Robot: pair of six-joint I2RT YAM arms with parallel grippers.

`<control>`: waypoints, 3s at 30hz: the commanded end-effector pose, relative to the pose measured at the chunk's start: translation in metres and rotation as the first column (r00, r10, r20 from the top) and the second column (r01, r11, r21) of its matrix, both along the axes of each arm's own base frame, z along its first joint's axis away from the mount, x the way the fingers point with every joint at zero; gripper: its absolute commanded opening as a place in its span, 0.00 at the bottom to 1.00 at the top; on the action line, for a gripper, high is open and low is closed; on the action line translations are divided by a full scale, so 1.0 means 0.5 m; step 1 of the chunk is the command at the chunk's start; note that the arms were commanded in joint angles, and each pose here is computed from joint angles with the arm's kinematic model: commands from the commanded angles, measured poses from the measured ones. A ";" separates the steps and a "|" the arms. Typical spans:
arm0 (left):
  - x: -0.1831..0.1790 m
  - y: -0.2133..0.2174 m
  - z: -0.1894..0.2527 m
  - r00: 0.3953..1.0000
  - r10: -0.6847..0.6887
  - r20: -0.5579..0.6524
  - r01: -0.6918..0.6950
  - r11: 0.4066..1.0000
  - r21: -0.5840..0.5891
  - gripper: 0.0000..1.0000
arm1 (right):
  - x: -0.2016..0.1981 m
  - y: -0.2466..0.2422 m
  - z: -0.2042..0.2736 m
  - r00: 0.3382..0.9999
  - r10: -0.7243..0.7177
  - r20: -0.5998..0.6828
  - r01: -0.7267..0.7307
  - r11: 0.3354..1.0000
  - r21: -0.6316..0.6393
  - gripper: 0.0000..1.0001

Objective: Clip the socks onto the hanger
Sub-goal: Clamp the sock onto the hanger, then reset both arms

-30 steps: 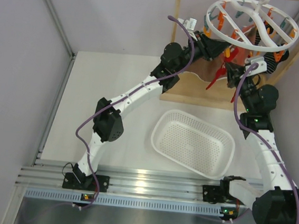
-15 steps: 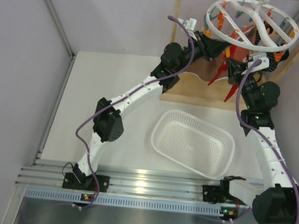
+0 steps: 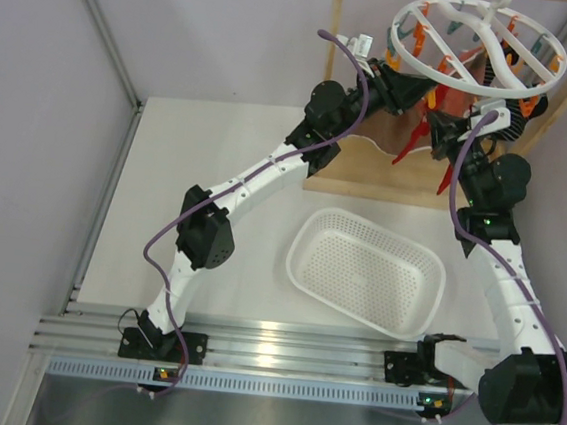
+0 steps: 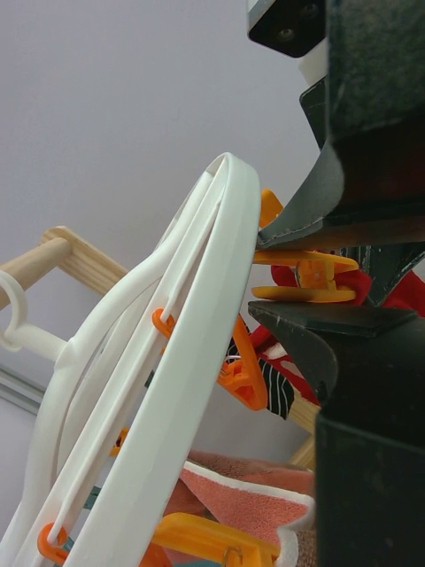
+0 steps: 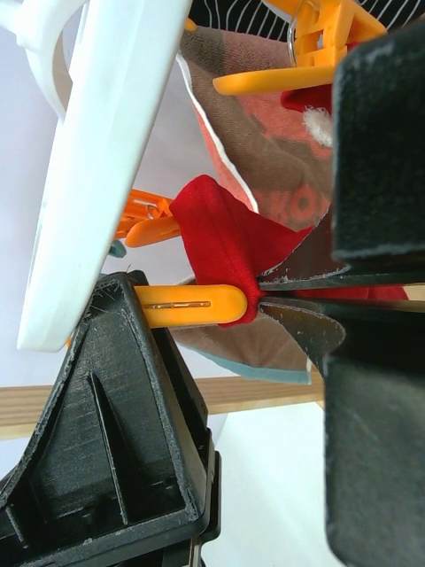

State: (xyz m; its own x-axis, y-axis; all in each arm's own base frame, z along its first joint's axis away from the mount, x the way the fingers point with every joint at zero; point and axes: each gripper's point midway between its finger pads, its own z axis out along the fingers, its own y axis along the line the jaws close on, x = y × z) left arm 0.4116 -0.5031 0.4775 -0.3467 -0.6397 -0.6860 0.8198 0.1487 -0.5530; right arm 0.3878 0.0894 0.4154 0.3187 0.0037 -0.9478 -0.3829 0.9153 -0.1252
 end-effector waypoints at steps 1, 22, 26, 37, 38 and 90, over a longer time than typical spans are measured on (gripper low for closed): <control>-0.019 0.001 0.027 1.000 -0.014 0.009 0.015 0.999 -0.033 0.02 | -0.026 0.020 0.081 0.992 0.043 0.118 -0.043 0.999 0.004 0.00; -0.014 0.014 0.053 1.000 0.015 0.005 -0.015 0.998 -0.069 0.43 | -0.012 0.017 0.113 0.989 0.020 0.149 -0.030 0.998 0.062 0.00; -0.011 0.016 0.059 1.000 0.027 0.009 -0.027 0.997 -0.075 0.51 | -0.013 0.017 0.114 0.988 0.021 0.150 -0.031 0.997 0.065 0.00; -0.017 0.031 0.086 0.998 0.048 0.035 -0.044 0.995 -0.086 0.90 | -0.013 0.023 0.115 0.988 0.033 0.149 -0.043 0.997 0.066 0.00; -0.022 0.038 0.097 0.997 0.058 0.044 -0.054 0.995 -0.086 0.98 | -0.013 0.021 0.116 0.988 0.030 0.149 -0.040 0.997 0.065 0.00; -0.112 0.773 -0.435 0.801 0.593 -0.085 -0.161 0.350 0.923 0.98 | -0.228 0.040 -0.398 0.771 0.140 -0.621 -0.417 0.848 -0.327 1.00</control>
